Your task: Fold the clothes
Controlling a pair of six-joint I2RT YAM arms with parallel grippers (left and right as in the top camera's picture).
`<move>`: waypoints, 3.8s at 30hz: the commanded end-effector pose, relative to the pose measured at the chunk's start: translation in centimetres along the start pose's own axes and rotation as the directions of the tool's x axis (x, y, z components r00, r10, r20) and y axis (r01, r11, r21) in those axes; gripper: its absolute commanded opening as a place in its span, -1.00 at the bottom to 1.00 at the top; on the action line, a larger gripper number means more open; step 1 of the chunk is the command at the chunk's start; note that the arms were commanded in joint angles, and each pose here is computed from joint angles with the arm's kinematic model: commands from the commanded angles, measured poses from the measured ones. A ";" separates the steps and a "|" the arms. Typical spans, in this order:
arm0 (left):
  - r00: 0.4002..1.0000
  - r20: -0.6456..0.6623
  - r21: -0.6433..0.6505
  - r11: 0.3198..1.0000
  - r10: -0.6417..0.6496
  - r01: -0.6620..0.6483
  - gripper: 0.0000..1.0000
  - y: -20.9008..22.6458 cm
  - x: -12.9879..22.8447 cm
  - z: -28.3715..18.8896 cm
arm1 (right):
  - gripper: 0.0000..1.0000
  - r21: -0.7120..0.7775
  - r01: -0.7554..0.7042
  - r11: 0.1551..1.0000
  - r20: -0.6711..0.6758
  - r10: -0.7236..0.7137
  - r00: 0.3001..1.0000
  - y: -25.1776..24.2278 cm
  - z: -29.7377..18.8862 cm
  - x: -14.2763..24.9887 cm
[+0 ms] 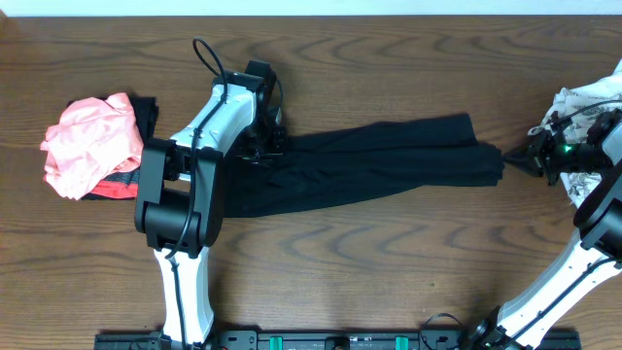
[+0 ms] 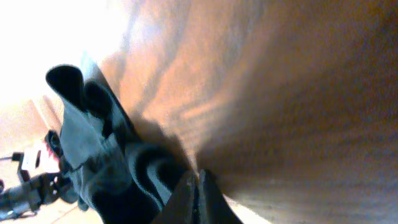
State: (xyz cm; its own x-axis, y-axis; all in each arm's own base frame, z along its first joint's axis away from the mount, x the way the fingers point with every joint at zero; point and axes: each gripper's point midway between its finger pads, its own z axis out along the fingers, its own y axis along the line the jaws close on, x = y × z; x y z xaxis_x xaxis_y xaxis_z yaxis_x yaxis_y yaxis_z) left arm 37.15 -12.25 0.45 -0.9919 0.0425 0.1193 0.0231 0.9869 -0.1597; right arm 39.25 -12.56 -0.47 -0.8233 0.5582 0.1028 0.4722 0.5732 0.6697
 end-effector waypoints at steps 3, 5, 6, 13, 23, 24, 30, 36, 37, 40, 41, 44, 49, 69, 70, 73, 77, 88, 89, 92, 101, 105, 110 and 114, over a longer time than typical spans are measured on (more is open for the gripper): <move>0.992 -0.116 -0.077 0.997 -0.040 0.032 -0.86 2.3 2.2 2.7 | -0.80 0.083 0.088 0.993 0.104 -0.096 0.990 -0.3 -2.1 -3.7; 0.992 -0.116 -0.077 0.997 -0.040 0.032 -0.85 2.3 2.2 2.7 | -0.84 0.088 0.127 0.988 0.149 -0.139 0.979 1.1 -3.6 -5.2; 0.992 -0.116 -0.077 0.997 -0.040 0.032 -0.86 2.3 2.1 2.7 | -0.86 0.090 0.156 0.984 0.161 -0.169 0.972 2.0 -4.4 -5.6; 0.994 -0.102 -0.074 0.997 -0.038 0.030 -0.86 2.2 1.8 2.8 | -0.97 0.057 0.427 0.903 0.135 -0.430 0.893 11.0 -6.5 -3.4; 0.994 -0.101 -0.073 0.997 -0.038 0.030 -0.86 2.2 1.8 2.8 | -0.97 0.155 0.616 0.772 -0.180 -0.591 0.787 14.5 1.3 3.9; 0.994 -0.101 -0.073 0.997 -0.038 0.030 -0.86 2.2 1.8 2.8 | -0.97 0.165 0.622 0.766 -0.201 -0.591 0.781 14.6 1.9 4.4; 0.994 -0.101 -0.073 0.997 -0.038 0.030 -0.87 2.2 1.8 2.8 | -0.98 0.289 0.615 0.734 -0.309 -0.536 0.785 12.0 4.0 6.3; 0.994 -0.102 -0.073 0.997 -0.038 0.031 -0.87 2.2 1.8 2.8 | -0.98 0.318 0.595 0.738 -0.346 -0.494 0.798 8.9 5.4 7.4; 0.994 -0.103 -0.073 0.997 -0.038 0.031 -0.86 2.2 1.8 2.8 | -0.97 0.338 0.582 0.740 -0.346 -0.478 0.808 8.2 5.5 7.5; 0.994 -0.106 -0.074 0.997 -0.039 0.031 -0.86 2.2 1.9 2.8 | -0.98 0.374 0.558 0.741 -0.351 -0.444 0.825 6.2 6.0 7.8; 0.993 -0.108 -0.074 0.997 -0.039 0.031 -0.86 2.2 2.0 2.8 | -0.97 0.379 0.552 0.743 -0.349 -0.438 0.829 5.7 6.1 7.8; 0.993 -0.110 -0.075 0.997 -0.039 0.031 -0.85 2.2 2.0 2.8 | -0.97 0.423 0.517 0.744 -0.336 -0.401 0.852 4.1 6.1 7.7; 0.993 -0.113 -0.075 0.997 -0.040 0.031 -0.86 2.3 2.1 2.8 | -0.97 0.462 0.473 0.751 -0.305 -0.366 0.879 3.0 5.3 6.9; 0.998 -0.059 -0.060 0.998 0.018 -0.021 -0.85 2.0 0.7 2.5 | -0.97 0.444 0.271 0.854 -0.136 -0.235 0.962 -0.4 1.2 3.7; 0.998 -0.053 -0.059 0.998 0.019 -0.022 -0.85 1.9 0.7 2.2 | -0.97 0.420 0.268 0.867 -0.127 -0.236 0.963 0.0 1.2 3.5; 1.000 -0.010 -0.052 0.998 0.029 -0.029 -0.70 1.5 0.2 0.7 | -0.78 0.349 0.294 0.889 -0.114 -0.272 0.956 1.7 0.5 3.0; 0.995 0.088 -0.038 0.998 0.048 -0.045 -0.66 0.7 -0.5 -2.9 | -0.63 0.353 0.290 0.890 -0.064 -0.286 0.956 3.3 -2.3 2.0; 0.948 0.305 -0.010 0.996 0.090 -0.092 -0.51 -1.3 -0.7 -11.0 | 0.46 0.307 0.352 0.884 -0.088 -0.341 0.936 3.1 -4.9 3.8; 0.948 0.305 -0.010 0.996 0.092 -0.093 -0.51 -1.4 -0.7 -11.0 | 0.46 0.306 0.351 0.885 -0.095 -0.339 0.936 2.7 -4.5 4.0; 0.948 0.302 -0.011 0.995 0.097 -0.098 -0.51 -1.6 -0.6 -10.9 | 0.49 0.301 0.348 0.888 -0.096 -0.335 0.937 1.9 -3.6 4.2; 0.948 0.302 -0.011 0.995 0.099 -0.100 -0.51 -1.7 -0.6 -10.9 | 0.65 0.238 0.346 0.908 -0.080 -0.337 0.938 0.8 -1.7 5.1; 0.947 0.305 -0.011 0.995 0.099 -0.101 -0.51 -1.7 -0.6 -10.9 | 0.72 0.185 0.343 0.921 -0.072 -0.335 0.939 0.8 -0.5 5.8; 0.946 0.308 -0.010 0.995 0.099 -0.101 -0.51 -1.7 -0.7 -11.0 | 0.73 0.117 0.346 0.931 -0.085 -0.338 0.937 1.2 1.3 7.4; 0.946 0.308 -0.010 0.995 0.099 -0.101 -0.51 -1.7 -0.7 -11.0 | 0.66 0.120 0.344 0.931 -0.100 -0.333 0.938 1.1 3.0 8.4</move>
State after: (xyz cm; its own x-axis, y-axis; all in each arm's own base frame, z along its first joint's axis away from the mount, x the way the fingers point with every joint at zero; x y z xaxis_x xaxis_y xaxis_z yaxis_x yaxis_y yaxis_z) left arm 39.10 -12.45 11.63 -0.9752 0.0796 -0.2063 0.1175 0.9770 -0.1781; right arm 35.62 -7.59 1.52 -0.9455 0.2913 -0.1452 0.1616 0.8073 0.5675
